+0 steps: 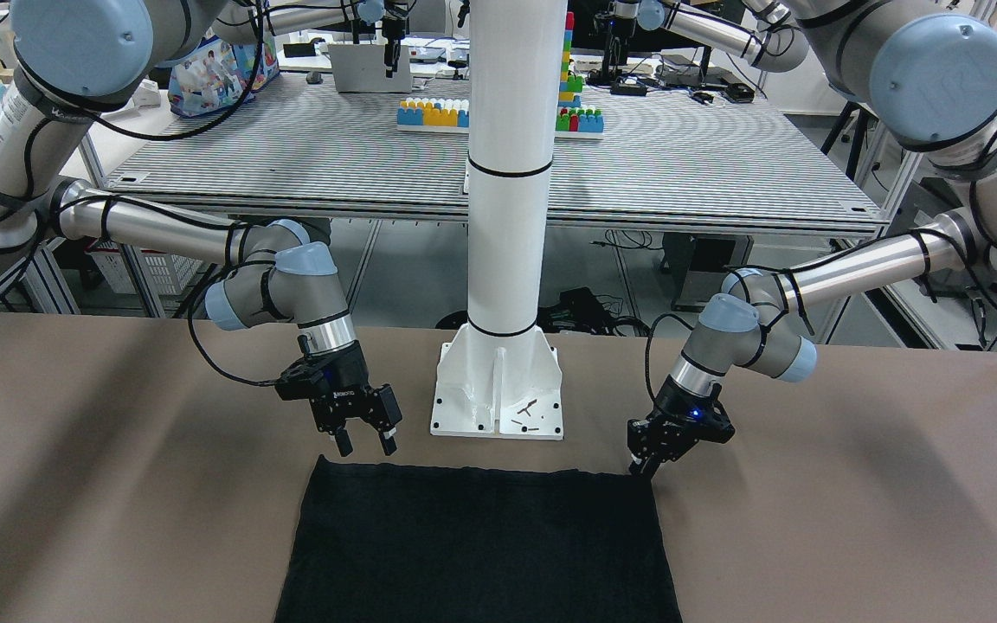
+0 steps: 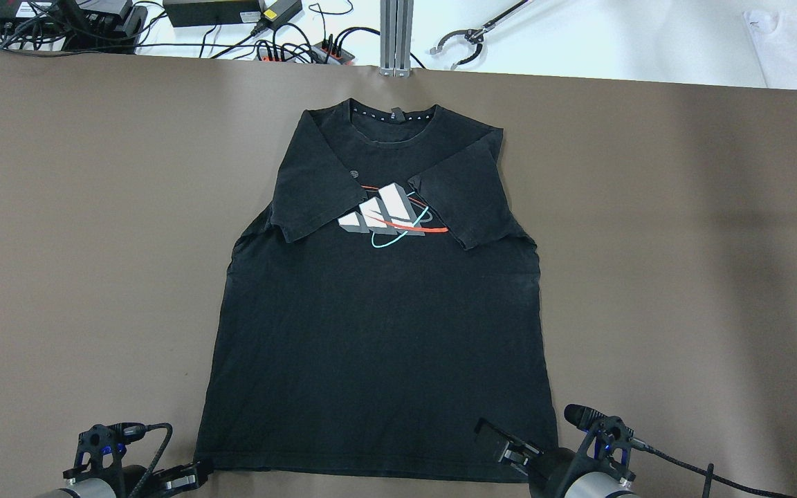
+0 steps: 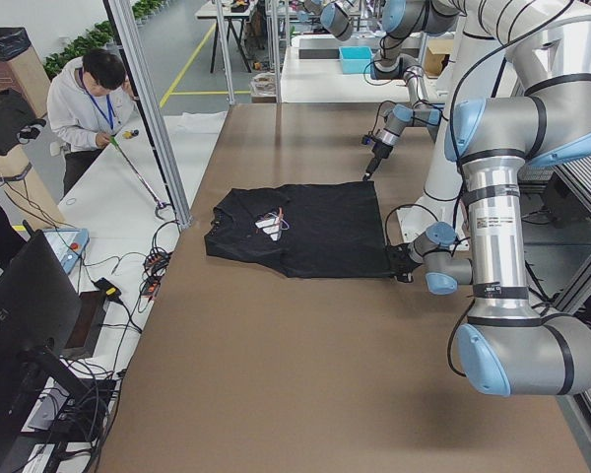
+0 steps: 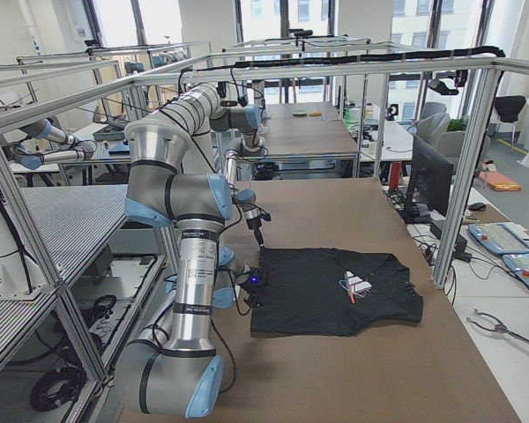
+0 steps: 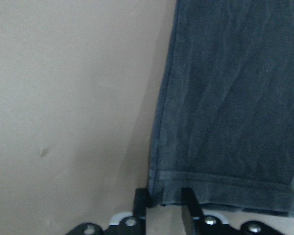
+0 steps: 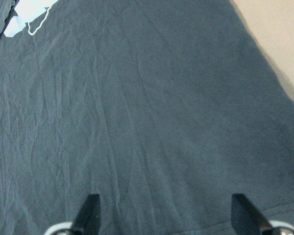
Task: Fold clothes
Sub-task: 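Grasp the two hem corners with the left and right grippers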
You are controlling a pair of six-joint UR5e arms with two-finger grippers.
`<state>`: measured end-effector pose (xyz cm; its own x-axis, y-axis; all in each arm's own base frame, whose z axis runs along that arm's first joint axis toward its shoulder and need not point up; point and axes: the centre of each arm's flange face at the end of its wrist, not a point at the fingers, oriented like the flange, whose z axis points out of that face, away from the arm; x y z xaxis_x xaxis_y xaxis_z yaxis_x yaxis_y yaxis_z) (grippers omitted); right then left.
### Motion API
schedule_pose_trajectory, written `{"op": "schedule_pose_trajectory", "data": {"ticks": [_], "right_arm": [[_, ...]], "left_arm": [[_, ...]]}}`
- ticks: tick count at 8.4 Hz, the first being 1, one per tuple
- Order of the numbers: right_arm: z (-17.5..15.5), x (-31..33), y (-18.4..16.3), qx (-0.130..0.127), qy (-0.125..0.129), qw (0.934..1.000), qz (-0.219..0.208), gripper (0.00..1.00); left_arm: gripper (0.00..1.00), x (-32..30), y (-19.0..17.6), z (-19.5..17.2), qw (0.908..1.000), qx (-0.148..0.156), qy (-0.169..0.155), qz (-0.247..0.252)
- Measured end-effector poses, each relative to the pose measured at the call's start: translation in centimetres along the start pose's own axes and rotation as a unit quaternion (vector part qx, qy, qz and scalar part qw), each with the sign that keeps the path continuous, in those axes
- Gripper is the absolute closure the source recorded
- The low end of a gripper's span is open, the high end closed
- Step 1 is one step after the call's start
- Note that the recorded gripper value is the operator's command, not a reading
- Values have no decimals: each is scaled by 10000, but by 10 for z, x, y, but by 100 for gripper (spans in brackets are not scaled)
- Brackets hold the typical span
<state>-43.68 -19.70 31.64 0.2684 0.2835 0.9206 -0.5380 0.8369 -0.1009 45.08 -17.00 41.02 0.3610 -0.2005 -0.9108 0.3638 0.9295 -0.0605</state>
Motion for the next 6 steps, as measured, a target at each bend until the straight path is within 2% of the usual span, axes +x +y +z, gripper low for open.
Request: {"op": "schedule_pose_trajectory", "data": {"ticks": [1,2,3,6], "right_arm": [[0,0,0,-1,0,10000,0,6],[0,0,0,-1,0,10000,0,6],[0,0,0,-1,0,10000,-1,6],[0,0,0,-1,0,10000,-8,6]], "left_arm": [[69,0,1,0,10000,-8,-2,7],[88,-1,1,0,10000,-6,-9,10],[100,-2,1,0,10000,-3,-18,14],[100,-3,-1,0,10000,64,-22,20]]}}
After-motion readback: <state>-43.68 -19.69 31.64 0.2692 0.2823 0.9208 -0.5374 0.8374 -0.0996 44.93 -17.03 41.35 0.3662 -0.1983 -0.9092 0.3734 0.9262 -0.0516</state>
